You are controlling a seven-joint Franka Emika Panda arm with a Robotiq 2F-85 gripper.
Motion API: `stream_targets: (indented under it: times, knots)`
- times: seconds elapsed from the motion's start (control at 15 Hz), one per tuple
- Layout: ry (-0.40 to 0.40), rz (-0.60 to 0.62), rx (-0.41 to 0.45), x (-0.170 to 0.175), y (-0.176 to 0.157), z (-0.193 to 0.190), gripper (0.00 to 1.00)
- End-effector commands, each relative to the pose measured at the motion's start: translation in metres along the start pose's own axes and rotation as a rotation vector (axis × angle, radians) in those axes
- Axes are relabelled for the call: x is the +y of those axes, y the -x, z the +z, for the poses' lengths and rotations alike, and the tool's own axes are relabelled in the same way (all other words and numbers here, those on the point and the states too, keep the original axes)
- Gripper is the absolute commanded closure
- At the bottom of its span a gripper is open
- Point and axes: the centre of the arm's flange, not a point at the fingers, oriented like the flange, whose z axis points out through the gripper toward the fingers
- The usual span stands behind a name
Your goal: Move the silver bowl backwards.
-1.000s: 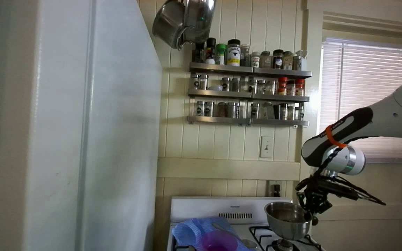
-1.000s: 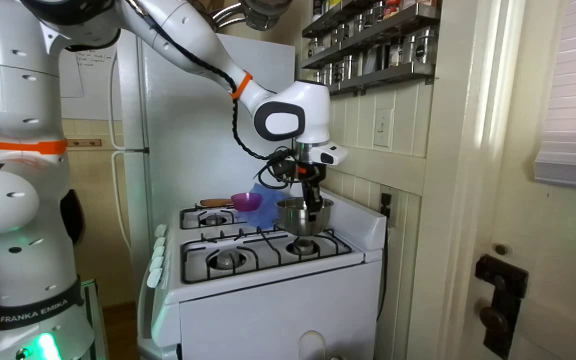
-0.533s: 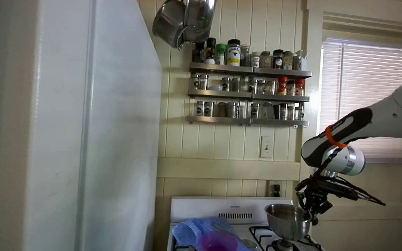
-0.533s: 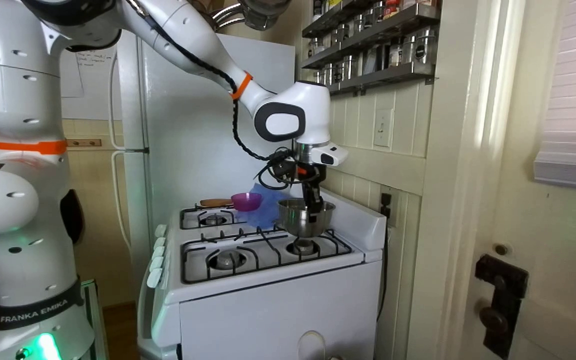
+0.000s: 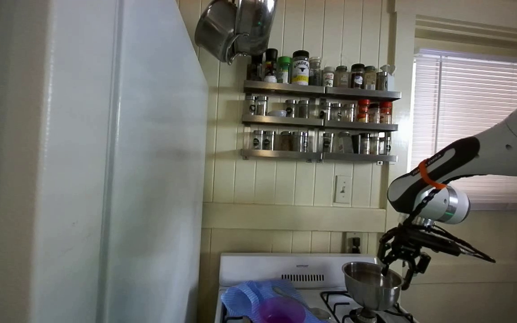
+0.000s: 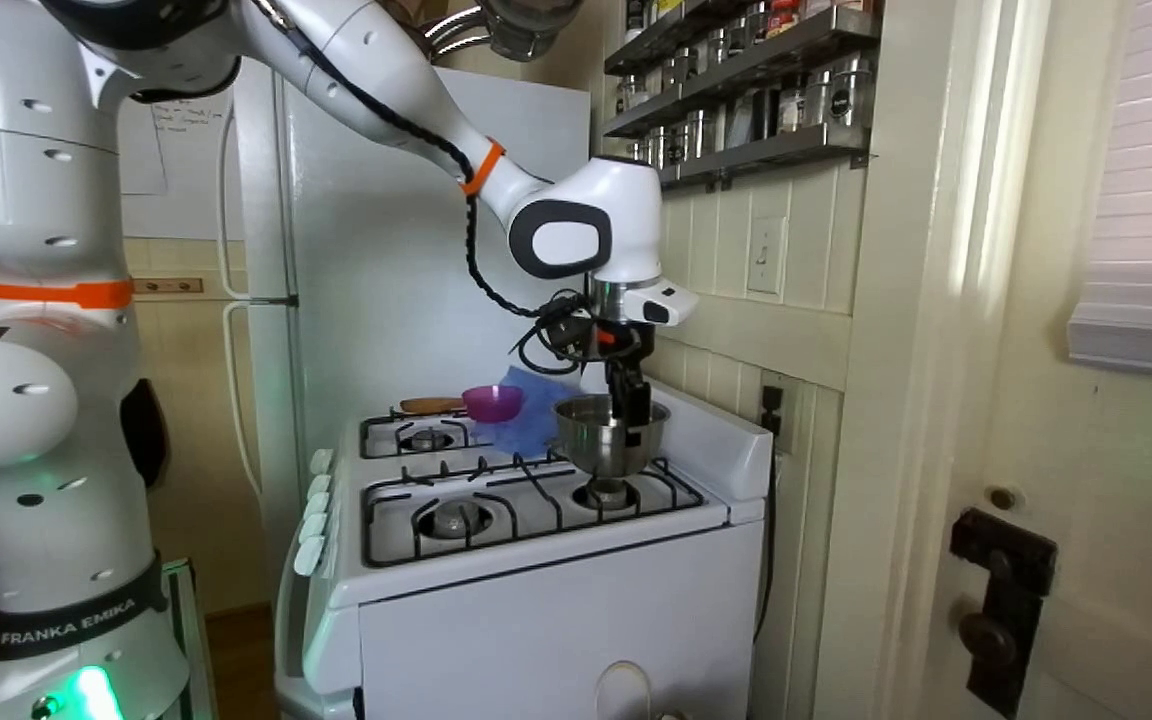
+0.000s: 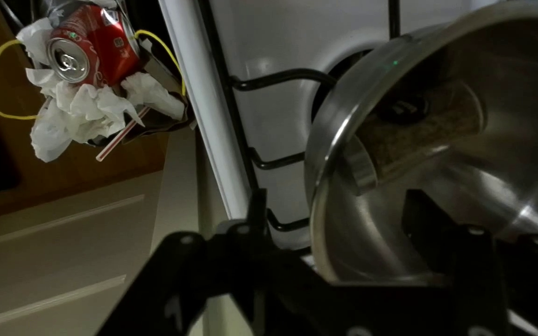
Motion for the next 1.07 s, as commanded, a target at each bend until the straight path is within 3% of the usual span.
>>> stream_targets:
  times: [0.0, 0.4, 0.67, 1.0]
  knots:
    - [-0.003, 0.012, 0.028, 0.001, 0.007, -0.016, 0.0]
    - [-0.038, -0.072, 0.1, -0.012, 0.016, -0.051, 0.0]
    - [-0.02, -0.092, 0.141, -0.021, 0.033, -0.076, 0.0]
    - [0.028, -0.191, 0.072, -0.024, 0.084, -0.093, 0.0]
